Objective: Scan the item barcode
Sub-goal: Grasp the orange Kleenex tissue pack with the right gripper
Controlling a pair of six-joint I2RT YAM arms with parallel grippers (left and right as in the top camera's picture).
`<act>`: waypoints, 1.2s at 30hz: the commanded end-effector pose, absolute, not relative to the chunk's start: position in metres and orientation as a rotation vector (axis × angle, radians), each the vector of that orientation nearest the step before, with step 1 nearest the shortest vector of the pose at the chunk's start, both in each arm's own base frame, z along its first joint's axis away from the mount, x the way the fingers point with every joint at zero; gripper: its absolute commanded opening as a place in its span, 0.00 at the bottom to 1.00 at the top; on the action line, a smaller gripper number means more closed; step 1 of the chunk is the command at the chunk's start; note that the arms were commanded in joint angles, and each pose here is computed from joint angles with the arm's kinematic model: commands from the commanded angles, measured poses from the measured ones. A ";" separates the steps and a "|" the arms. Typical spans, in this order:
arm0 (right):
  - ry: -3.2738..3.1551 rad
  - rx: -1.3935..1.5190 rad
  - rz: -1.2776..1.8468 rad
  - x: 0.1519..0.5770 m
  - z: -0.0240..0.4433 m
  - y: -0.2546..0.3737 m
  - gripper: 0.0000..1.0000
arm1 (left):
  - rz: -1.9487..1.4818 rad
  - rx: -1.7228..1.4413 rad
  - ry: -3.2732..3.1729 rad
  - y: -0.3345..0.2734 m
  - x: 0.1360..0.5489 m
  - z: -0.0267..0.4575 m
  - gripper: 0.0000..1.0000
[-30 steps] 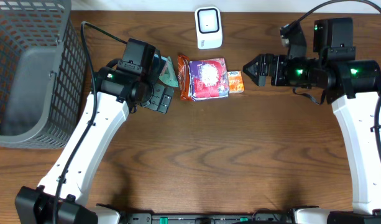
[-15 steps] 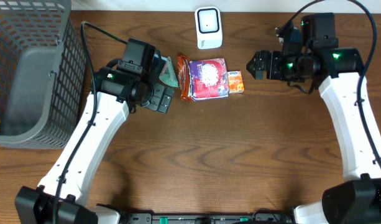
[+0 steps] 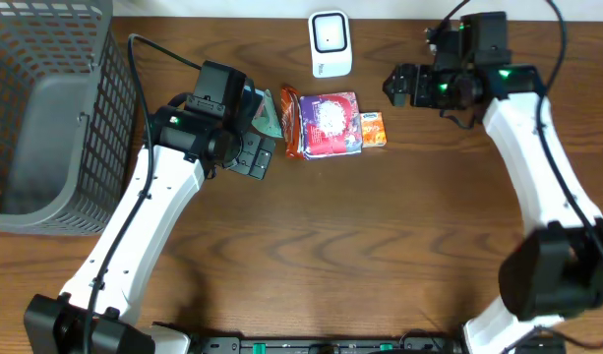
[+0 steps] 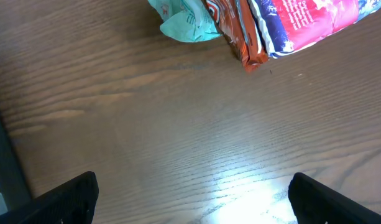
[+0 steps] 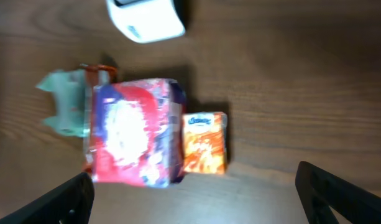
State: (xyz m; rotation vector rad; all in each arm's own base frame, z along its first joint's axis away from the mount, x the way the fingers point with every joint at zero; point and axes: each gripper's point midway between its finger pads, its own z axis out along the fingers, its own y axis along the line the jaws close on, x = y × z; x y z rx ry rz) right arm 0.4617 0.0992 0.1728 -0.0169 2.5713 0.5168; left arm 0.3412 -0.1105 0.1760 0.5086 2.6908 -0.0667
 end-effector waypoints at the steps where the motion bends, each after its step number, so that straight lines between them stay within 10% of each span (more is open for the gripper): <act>1: 2.629 0.000 0.561 0.473 0.135 0.109 0.99 | -0.078 0.488 2.689 -0.111 0.343 0.179 0.98; 21: 2.771 0.093 0.649 0.479 0.051 0.119 0.99 | -0.078 0.488 2.689 -0.111 0.343 0.179 0.98; 27: 2.769 0.098 0.639 0.480 0.049 0.118 0.71 | -0.078 0.488 2.689 -0.111 0.343 0.179 0.98; 36: 2.766 0.137 0.666 0.472 0.028 0.122 0.60 | -0.078 0.488 2.689 -0.111 0.343 0.179 0.98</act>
